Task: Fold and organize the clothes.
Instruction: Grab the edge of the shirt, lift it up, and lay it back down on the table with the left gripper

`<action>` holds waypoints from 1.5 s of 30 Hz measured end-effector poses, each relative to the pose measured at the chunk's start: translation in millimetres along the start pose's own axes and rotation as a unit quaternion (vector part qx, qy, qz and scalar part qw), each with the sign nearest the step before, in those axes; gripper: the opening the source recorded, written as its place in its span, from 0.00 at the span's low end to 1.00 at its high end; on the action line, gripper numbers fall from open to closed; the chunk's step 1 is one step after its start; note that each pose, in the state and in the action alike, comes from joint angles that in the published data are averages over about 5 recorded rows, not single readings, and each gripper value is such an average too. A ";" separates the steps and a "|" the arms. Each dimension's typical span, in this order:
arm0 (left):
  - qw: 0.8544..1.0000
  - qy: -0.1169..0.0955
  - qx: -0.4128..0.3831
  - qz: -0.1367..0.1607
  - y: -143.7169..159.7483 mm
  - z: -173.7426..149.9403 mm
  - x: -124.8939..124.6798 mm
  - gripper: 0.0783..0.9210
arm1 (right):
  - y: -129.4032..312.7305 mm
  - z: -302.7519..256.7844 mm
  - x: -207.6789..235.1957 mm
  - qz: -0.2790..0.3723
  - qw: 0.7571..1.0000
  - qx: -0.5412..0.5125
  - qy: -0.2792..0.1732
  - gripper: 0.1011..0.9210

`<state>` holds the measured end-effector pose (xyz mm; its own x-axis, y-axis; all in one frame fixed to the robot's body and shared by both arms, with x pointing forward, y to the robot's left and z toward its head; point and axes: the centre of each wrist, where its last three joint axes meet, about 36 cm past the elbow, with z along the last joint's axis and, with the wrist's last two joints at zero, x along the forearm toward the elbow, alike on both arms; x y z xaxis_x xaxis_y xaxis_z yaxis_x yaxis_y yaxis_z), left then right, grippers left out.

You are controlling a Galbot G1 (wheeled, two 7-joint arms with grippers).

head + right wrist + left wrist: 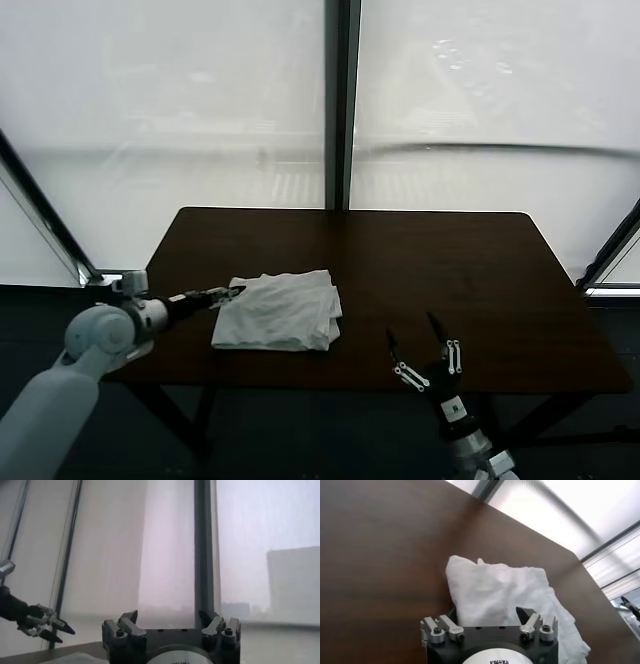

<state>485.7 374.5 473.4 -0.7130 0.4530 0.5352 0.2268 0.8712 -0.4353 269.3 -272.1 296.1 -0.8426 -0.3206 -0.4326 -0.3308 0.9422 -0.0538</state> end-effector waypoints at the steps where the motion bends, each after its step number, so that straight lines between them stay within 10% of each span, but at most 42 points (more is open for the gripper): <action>1: 1.000 0.005 0.006 0.001 5.9 -0.9 -0.3 0.98 | 0.1 -0.8 2.8 0.001 1.000 0.001 0.002 0.98; 16: 0.996 0.060 0.069 0.024 70.5 7.1 1.8 0.98 | 0.3 -9.4 13.7 0.009 1.000 0.007 0.008 0.98; 45: 0.992 0.092 0.045 0.071 41.1 13.3 -32.7 0.98 | 11.5 -14.7 11.0 0.014 1.000 0.001 -0.002 0.98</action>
<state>509.5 392.9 428.4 -0.5438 0.6033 0.5834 0.2492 0.7799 -0.5742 250.0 -266.2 304.0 -0.8500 -0.2941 -0.4370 -0.3064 0.9509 -0.0438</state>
